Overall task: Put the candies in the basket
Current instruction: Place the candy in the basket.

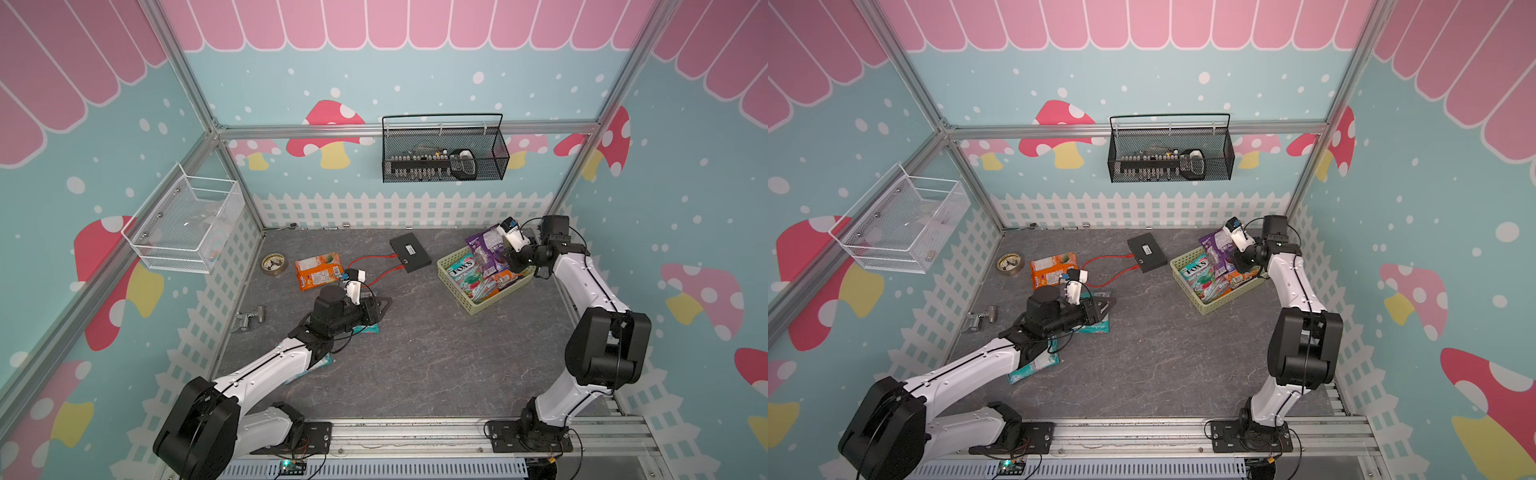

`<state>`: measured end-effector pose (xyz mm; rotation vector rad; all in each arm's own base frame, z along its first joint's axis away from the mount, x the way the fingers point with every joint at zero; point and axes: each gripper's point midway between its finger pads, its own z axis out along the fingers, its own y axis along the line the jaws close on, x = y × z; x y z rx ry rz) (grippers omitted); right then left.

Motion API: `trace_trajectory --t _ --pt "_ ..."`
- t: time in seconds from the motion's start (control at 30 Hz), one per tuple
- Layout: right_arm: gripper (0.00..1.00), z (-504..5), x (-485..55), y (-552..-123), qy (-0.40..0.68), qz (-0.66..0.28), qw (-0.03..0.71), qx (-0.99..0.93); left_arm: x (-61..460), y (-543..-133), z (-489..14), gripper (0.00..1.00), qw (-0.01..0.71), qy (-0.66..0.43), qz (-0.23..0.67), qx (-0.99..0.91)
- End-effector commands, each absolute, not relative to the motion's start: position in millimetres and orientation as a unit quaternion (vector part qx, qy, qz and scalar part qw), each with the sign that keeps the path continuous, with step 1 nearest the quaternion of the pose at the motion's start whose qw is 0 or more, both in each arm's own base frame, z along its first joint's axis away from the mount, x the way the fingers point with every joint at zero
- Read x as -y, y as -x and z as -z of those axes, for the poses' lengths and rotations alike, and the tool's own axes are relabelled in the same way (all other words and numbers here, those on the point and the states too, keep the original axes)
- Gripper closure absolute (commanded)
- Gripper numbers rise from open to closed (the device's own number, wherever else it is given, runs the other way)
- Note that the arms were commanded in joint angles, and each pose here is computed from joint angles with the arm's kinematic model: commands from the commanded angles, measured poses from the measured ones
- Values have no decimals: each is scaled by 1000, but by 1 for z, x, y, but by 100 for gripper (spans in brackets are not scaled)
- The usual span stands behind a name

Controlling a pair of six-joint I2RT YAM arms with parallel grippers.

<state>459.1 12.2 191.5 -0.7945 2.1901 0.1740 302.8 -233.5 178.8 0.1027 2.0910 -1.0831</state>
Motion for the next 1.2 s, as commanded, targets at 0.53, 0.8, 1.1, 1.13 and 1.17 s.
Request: trace_trajectory --t 0.53,0.8,1.1,1.13,1.17 --pt "100 -154 16 -477 314 -56 403 -858 241 -308 -181 50 389 -51 413 -822" --pt "97 -134 51 -500 324 36 388 -862 246 -315 -185 51 386 -59 405 -827" --pt "90 -109 83 -528 326 107 342 -875 250 -322 -189 51 386 -56 406 -827" --pt "85 -111 83 -531 328 108 349 -871 250 -322 -188 50 386 -55 404 -827" --pt "81 -111 85 -533 326 114 351 -870 250 -323 -189 50 387 -54 403 -827"
